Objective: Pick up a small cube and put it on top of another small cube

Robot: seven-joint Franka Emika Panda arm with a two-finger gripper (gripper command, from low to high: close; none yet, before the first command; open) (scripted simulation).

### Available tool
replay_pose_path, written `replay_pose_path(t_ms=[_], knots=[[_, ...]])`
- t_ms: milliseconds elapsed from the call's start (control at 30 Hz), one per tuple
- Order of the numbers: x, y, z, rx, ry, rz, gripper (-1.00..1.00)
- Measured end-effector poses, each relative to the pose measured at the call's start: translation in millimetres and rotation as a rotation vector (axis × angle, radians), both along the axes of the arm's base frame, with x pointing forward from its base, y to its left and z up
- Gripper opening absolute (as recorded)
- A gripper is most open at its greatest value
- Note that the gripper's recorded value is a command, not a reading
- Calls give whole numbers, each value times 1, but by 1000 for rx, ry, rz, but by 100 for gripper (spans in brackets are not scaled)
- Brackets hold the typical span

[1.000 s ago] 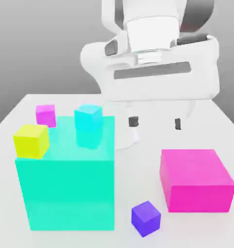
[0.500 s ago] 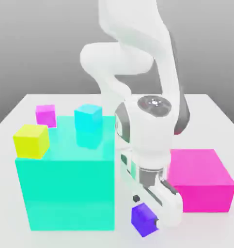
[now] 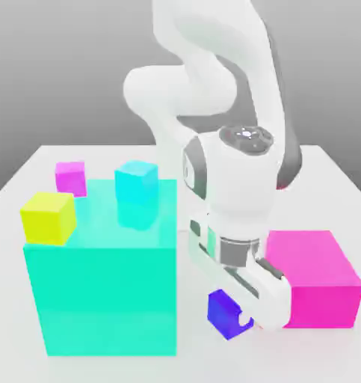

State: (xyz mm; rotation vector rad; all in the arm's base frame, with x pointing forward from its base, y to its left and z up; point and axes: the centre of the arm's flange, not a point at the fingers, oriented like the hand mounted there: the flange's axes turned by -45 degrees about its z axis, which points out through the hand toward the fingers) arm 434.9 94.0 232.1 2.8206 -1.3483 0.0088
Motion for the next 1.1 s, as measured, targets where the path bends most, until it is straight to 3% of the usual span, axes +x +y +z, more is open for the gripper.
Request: replay_pose_path(t_ms=[233,533,800,933,967,1100], knots=[[8,-14,112,-14,-49,179,-100],[-51,-105,191,-9,-18,342,-100],[-130,-161,238,17,1,495,-100],[-140,-167,201,21,1,517,-100],[-141,-167,188,21,0,518,100],[-141,-167,188,21,0,518,100]])
